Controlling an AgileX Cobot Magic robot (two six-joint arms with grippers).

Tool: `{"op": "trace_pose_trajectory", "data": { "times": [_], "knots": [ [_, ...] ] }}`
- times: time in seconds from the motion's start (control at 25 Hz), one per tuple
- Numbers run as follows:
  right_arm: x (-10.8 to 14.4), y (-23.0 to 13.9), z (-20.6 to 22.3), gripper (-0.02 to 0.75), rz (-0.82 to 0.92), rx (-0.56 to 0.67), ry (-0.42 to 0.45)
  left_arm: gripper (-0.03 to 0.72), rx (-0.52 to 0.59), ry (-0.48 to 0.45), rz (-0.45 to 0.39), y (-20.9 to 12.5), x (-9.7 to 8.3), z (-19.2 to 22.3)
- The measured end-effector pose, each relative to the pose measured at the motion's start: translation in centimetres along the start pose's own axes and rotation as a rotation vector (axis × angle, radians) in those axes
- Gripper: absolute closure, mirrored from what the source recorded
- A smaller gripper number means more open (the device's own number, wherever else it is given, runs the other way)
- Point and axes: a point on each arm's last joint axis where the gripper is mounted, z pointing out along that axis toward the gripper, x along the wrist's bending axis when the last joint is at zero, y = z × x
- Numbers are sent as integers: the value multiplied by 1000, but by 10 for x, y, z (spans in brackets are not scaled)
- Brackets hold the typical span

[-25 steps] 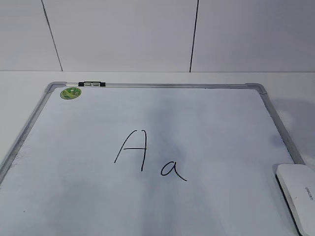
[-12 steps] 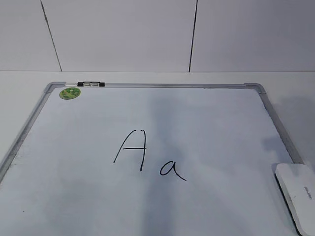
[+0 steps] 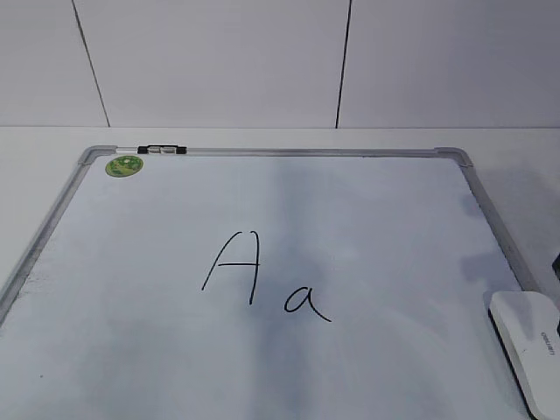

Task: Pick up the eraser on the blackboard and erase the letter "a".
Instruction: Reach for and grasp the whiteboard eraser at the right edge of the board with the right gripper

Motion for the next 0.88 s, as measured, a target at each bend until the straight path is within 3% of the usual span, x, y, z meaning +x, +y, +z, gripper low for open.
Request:
{"op": "trace_pose_trajectory", "data": {
  "times": [0.2, 0.72, 0.88],
  "knots": [
    [0, 9, 10, 198, -1, 34, -5, 452, 0, -1, -1, 0, 0, 0],
    [4, 26, 23, 196, 17, -31, 35, 449, 0, -1, -1, 0, 0, 0],
    [4, 27, 24, 148, 8, -28, 34, 449, 0, -1, -1, 0, 0, 0]
  ]
}}
